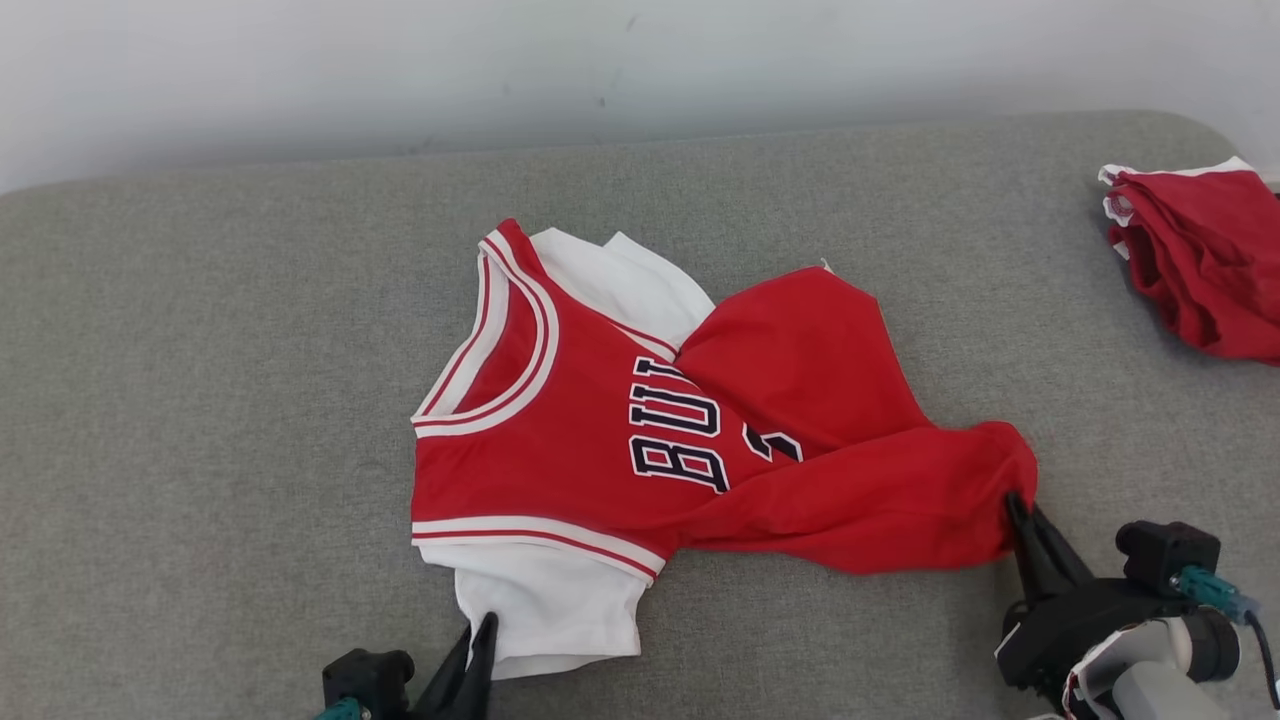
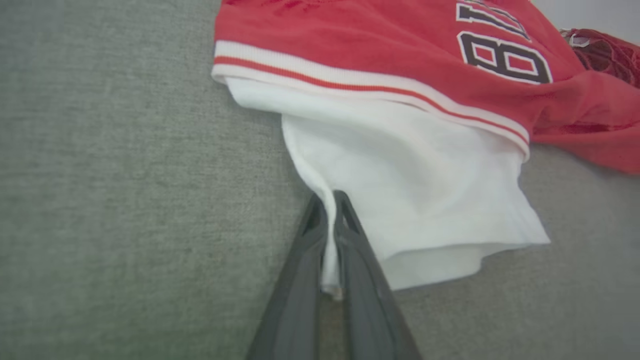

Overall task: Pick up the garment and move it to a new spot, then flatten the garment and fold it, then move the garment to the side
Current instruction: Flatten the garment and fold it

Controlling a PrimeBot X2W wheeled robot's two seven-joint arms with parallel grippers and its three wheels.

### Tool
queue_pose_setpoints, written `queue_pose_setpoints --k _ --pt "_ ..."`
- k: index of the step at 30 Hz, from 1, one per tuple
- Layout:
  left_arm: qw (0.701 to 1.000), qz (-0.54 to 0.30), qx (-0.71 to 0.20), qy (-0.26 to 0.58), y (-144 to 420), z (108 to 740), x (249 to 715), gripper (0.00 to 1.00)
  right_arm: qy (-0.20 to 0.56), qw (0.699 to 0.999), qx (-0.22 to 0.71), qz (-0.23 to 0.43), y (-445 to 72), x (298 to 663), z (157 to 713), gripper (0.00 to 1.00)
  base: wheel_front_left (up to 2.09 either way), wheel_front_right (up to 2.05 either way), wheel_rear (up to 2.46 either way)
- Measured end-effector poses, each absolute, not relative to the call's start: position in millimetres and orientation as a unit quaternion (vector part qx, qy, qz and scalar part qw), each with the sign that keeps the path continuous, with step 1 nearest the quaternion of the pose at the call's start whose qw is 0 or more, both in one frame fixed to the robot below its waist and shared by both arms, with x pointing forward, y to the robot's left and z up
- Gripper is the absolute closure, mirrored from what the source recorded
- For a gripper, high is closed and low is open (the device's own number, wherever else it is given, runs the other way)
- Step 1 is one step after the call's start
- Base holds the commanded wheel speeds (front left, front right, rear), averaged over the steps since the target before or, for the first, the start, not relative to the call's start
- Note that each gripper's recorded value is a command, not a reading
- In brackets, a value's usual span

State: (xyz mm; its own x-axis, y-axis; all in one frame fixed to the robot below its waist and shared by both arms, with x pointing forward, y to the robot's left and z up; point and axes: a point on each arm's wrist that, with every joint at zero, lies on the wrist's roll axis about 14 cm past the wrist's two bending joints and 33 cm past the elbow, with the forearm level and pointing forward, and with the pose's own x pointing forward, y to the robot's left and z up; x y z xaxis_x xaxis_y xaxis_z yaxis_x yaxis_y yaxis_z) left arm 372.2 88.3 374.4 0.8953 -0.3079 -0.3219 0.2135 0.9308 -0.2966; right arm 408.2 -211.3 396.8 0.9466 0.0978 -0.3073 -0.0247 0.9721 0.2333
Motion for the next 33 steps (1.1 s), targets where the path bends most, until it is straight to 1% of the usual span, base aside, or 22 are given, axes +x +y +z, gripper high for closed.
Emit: queue_pose_setpoints --k 3,6,13,16,19,23,27,33 --pt "0.965 -0.129 -0.149 0.176 88 382 373 1.0 0.136 0.983 0.117 0.038 -211 411 412 1.0 0.0 0.0 0.0" --pt "0.967 -0.121 -0.167 0.15 91 398 377 1.0 0.122 0.984 0.122 0.052 -206 404 420 1.0 0.0 0.0 0.0" --pt "0.977 -0.098 -0.188 0.032 113 467 407 1.0 0.053 0.988 0.114 0.092 -196 407 468 1.0 0.0 0.0 0.0" --pt "0.978 -0.114 -0.175 -0.021 116 503 427 1.0 0.013 0.987 0.12 0.108 -190 417 496 1.0 0.0 0.0 0.0" --pt "0.974 -0.142 -0.165 -0.062 112 545 455 1.0 -0.032 0.983 0.133 0.12 -187 437 530 1.0 0.0 0.0 0.0" --pt "0.965 -0.186 -0.149 -0.111 101 611 497 1.0 -0.077 0.98 0.119 0.14 -186 471 571 1.0 0.0 0.0 0.0" --pt "0.961 -0.208 -0.089 -0.158 102 679 543 1.0 -0.119 0.975 0.092 0.163 -185 515 618 1.0 0.0 0.0 0.0" --pt "0.95 -0.199 -0.121 -0.206 110 759 611 1.0 -0.188 0.962 0.098 0.17 -193 582 700 1.0 0.0 0.0 0.0"
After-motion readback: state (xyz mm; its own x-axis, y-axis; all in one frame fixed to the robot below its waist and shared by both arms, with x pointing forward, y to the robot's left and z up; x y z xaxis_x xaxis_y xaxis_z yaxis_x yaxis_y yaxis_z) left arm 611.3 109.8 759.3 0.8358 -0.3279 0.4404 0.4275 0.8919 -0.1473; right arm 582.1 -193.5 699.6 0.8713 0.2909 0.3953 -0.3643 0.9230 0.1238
